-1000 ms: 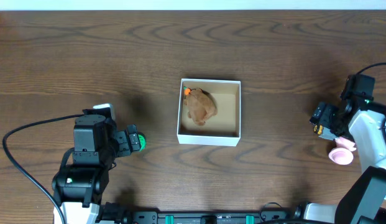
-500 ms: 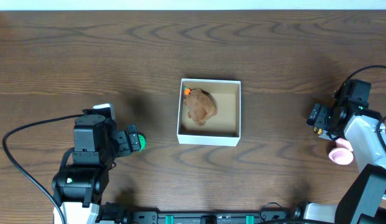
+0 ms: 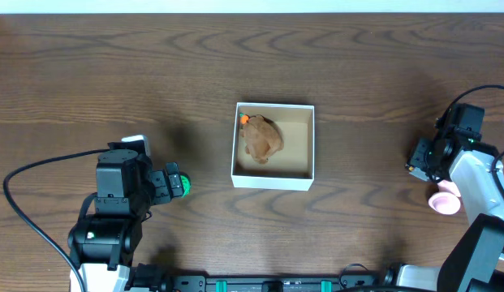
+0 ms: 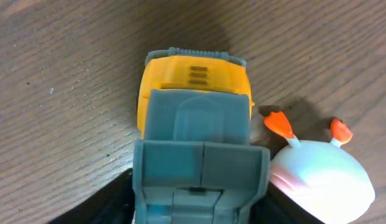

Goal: Pack container
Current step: 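Grasp the yellow-and-blue toy truck with the right gripper, then move the truck left into the box beside the bear and release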

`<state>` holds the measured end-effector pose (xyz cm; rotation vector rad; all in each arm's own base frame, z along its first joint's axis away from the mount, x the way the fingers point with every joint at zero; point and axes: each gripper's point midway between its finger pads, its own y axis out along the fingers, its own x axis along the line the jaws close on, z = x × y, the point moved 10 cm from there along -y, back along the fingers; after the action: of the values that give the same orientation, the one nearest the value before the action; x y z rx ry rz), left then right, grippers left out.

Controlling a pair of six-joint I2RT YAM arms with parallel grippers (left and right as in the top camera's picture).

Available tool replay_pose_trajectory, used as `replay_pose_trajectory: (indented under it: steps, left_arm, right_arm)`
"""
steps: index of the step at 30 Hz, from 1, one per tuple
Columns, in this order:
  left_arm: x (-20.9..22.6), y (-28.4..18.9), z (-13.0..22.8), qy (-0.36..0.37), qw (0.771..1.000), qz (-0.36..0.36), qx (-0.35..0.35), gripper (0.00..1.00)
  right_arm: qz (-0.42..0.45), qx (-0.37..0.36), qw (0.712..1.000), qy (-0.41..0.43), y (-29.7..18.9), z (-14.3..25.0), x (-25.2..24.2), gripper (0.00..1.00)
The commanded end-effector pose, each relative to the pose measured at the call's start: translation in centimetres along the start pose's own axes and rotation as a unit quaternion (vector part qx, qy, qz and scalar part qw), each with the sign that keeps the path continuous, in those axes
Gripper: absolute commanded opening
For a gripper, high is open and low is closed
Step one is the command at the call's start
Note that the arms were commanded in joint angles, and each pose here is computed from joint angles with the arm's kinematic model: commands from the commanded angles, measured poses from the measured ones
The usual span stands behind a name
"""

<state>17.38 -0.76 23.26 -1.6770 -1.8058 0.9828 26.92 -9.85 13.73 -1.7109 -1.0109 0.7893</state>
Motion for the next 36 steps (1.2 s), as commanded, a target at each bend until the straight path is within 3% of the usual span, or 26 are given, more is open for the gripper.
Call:
replay_pose_trajectory:
  steps: [1, 11, 19, 25, 36]
  left_arm:
    - [-0.1, -0.5, -0.5, 0.001, 1.000, 0.006, -0.008, 0.98]
    - [-0.1, -0.5, -0.5, 0.001, 1.000, 0.006, -0.008, 0.98]
    - [-0.1, -0.5, -0.5, 0.001, 1.000, 0.006, -0.008, 0.98]
    - [-0.1, -0.5, -0.5, 0.001, 1.000, 0.006, -0.008, 0.98]
    - [-0.1, -0.5, -0.5, 0.001, 1.000, 0.006, -0.006, 0.98]
  right_arm:
    - [-0.003, 0.004, 1.000, 0.001, 0.2, 0.2, -0.2, 0.53]
    - [-0.030, -0.004, 1.000, 0.007, -0.5, -0.1, 0.8, 0.29]
    - [-0.104, -0.102, 0.987, -0.069, -9.0, -2.0, 6.8, 0.26]
    - [-0.182, -0.174, 0.963, -0.094, -16.0, -0.1, 13.5, 0.22]
    - [-0.241, -0.132, 0.946, -0.173, -13.8, 6.0, 24.9, 0.26]
